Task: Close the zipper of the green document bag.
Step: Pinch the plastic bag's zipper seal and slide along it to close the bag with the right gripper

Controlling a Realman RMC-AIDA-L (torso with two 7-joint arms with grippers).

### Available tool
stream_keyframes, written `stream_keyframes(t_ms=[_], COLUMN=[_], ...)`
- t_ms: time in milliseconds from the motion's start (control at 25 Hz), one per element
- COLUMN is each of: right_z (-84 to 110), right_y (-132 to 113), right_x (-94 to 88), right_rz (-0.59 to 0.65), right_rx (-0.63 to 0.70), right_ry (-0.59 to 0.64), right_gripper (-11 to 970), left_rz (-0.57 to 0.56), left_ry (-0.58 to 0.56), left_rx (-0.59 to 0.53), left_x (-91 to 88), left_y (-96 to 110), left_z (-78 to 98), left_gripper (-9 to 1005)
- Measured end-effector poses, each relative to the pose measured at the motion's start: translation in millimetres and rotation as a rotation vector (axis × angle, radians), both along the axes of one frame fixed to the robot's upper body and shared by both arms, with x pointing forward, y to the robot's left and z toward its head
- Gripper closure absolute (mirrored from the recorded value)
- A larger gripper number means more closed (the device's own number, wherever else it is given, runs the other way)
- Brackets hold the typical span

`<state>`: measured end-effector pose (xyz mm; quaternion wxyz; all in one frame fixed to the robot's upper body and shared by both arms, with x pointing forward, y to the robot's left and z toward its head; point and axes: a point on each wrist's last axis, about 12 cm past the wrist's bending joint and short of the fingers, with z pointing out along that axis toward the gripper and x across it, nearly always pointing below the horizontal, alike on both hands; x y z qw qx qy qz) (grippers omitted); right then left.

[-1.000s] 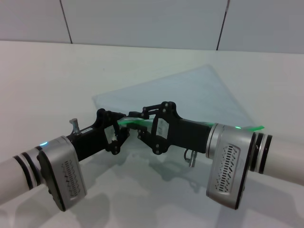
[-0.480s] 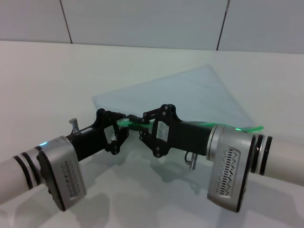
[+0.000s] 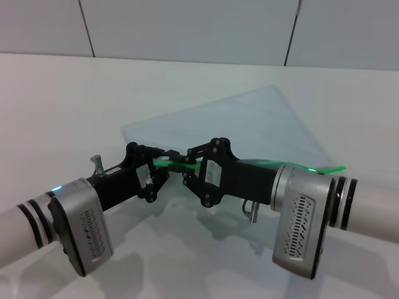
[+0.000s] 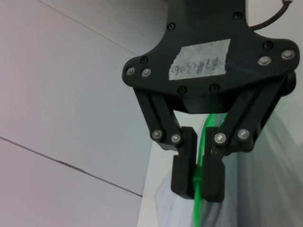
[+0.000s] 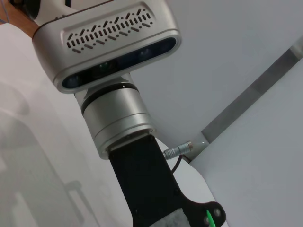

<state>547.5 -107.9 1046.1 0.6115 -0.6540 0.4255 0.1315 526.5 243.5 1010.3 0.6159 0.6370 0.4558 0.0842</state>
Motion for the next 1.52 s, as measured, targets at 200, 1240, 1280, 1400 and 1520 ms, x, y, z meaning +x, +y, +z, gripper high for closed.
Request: stream_keyframes(t_ms=[200, 1240, 1280, 1400, 1520], right_z=[-0.6, -12.4, -13.0, -14.2, -15.2], right_y=[-1, -21, -22, -25, -26], right_x=[0.1, -1.2, -1.4, -1.5, -2.1], right_rz=[-0.005, -0.110, -0.113, -0.121, -0.129], right_rx=[0.000, -0.006, -0.007, -0.010, -0.008], right_ry=[0.001, 0.037, 0.037, 0.038, 0.041], right_gripper=[876, 852, 851, 849, 846], left_rz=[0.001, 0.018, 0.018, 0.021, 0.022], left_ry=[0.001, -0.023, -0.023, -0.022, -0.022], left_rx=[0.001, 0.012, 0.012, 0.013, 0.013], left_x=[-0.1, -3.2, -3.2, -3.6, -3.7], left_y=[0, 4, 4, 5, 6], left_z=[-0.2, -1.5, -1.5, -1.7, -1.8], left_gripper=[938, 936, 936, 936, 936])
